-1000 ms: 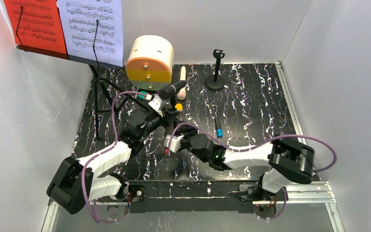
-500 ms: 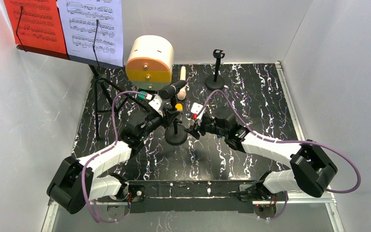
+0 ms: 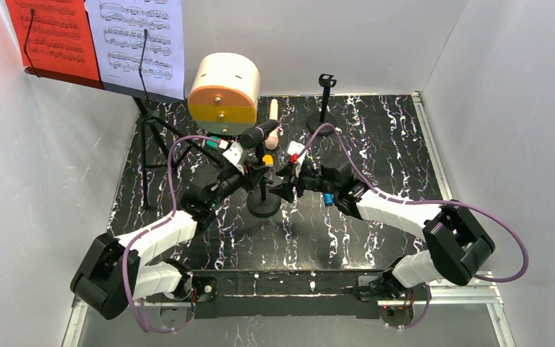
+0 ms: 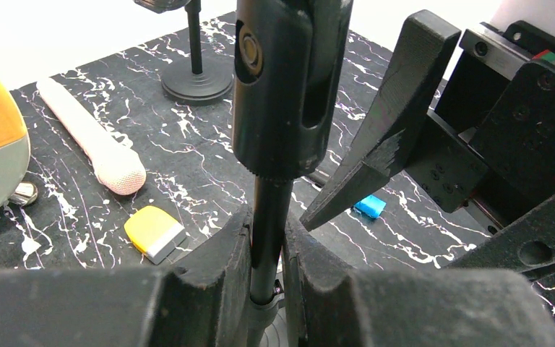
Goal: Pack up the instrument practice props
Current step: Unscrew the knob on the microphone stand.
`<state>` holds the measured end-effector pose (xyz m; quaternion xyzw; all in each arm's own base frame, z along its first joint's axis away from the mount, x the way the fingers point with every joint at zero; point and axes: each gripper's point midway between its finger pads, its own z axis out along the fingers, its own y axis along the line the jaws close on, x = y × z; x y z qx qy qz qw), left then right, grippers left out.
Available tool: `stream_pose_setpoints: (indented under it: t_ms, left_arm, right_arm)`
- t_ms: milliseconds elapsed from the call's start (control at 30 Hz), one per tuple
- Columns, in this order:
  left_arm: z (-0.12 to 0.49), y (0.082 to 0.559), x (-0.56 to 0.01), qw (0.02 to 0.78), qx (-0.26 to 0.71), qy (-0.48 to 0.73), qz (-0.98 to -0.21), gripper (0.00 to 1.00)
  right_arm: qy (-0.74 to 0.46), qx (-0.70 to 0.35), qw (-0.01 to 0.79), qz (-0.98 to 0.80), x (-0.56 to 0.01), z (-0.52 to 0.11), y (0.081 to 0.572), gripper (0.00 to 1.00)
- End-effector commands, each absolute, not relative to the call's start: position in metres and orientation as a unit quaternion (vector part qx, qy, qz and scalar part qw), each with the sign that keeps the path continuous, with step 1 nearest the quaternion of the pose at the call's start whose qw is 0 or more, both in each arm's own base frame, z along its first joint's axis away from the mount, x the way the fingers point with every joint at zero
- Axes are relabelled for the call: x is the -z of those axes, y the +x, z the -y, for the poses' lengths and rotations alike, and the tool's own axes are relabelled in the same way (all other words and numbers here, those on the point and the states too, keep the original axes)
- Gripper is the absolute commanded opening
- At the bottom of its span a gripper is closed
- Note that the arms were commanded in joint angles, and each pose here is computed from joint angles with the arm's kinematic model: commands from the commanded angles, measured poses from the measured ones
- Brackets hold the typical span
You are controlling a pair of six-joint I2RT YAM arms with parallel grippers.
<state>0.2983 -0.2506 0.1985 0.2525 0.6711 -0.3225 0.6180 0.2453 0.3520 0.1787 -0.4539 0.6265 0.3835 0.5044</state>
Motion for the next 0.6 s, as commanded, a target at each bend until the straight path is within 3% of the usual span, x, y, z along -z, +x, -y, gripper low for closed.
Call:
stream_pose_setpoints:
  t_ms: [0,300,567]
  left_arm:
    - [0.252,0.291,-0.174,0.572,0.331,0.247,-0.709,0.0]
    - [0.254,0.292,-0.172,0.567,0.335,0.245,-0.712,0.0]
    - [0.254,0.291,-0.173,0.568,0.336,0.244,-0.711,0.0]
  right_arm:
    - [-0.478,-0.378,0.541,-0.579,-0.196,-0.359,0.245,0.63]
    - [-0.574,-0.213,0.588,-0.529,-0.185,-0.368,0.25,0.52]
    - [-0.592,-0.134,0.603,-0.517,-0.179,-0.369,0.253,0.38]
